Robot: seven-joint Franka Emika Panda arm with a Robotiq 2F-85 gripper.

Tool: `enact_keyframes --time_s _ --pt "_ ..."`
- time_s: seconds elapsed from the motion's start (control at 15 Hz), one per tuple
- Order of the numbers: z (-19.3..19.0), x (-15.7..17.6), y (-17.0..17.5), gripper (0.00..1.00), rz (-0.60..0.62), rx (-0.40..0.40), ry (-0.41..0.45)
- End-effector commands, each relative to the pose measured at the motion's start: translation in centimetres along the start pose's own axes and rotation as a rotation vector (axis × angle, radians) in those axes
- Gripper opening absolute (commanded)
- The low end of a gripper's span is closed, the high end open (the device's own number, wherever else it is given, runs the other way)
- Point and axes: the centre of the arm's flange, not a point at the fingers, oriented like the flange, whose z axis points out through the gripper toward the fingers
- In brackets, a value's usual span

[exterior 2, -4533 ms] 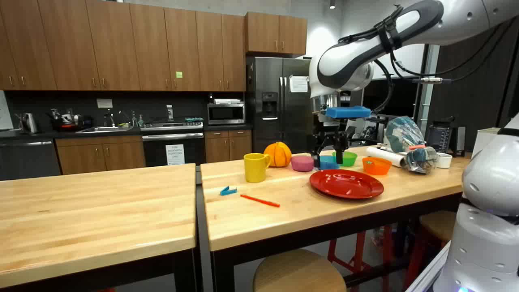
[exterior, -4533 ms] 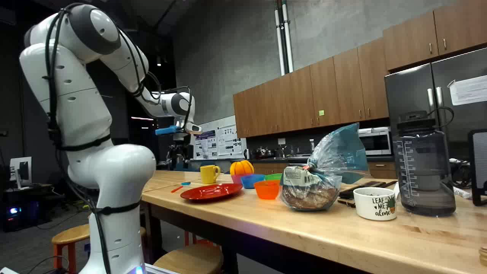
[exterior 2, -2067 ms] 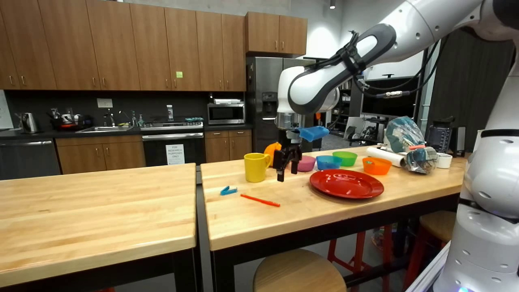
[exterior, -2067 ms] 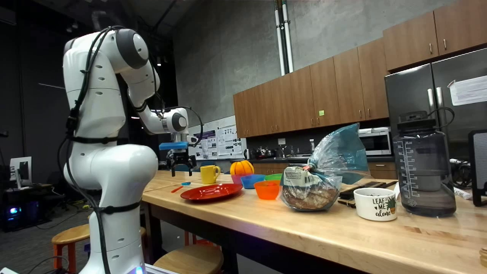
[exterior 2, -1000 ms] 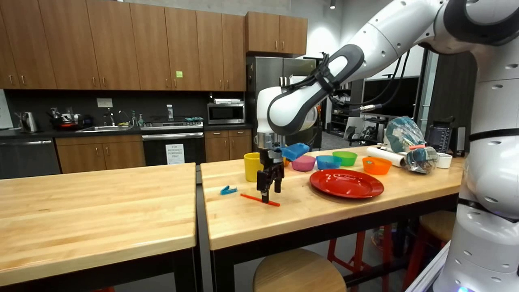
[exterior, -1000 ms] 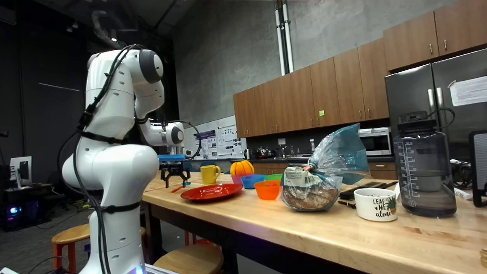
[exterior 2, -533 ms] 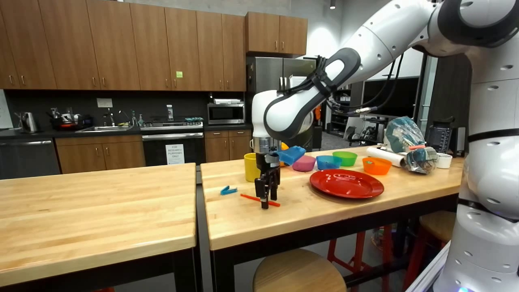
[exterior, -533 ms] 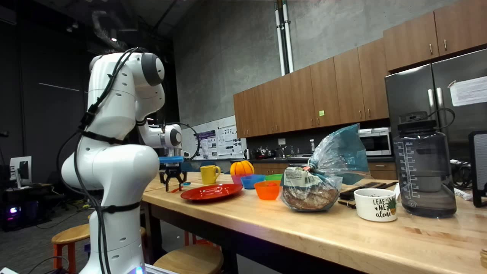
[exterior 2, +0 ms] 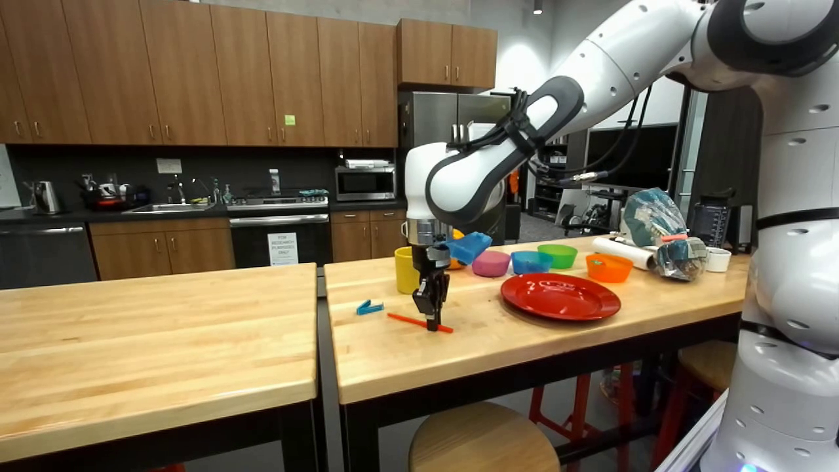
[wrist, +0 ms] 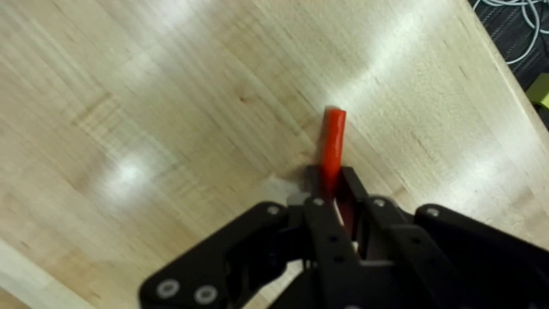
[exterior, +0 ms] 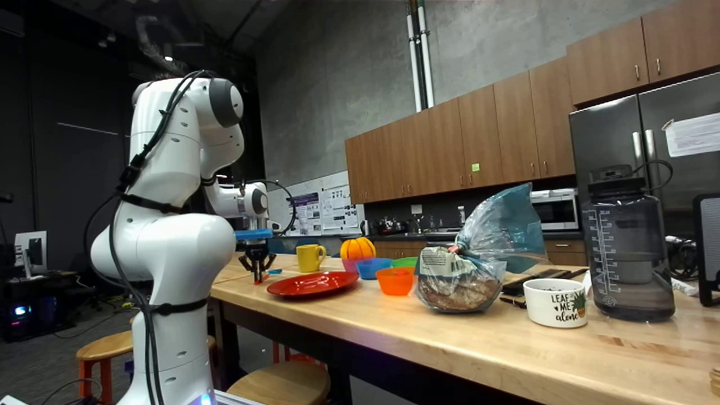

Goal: Move the orange straw to the right of the red plate

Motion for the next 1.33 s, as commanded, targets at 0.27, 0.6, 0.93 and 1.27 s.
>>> enact_keyframes --time_s 0.27,0.6,0.93,1.27 --pt "-2.1 -1.8 3.5 0.03 0.106 -0.006 0.008" --pt "-4.3 -4.8 7.4 0.03 0.238 0.012 0.032" --pt "-4.8 -9.2 11.4 0.03 0.413 0.013 0.029" --pt "-5.0 -14.2 15.7 0.03 0.557 0.010 0.028"
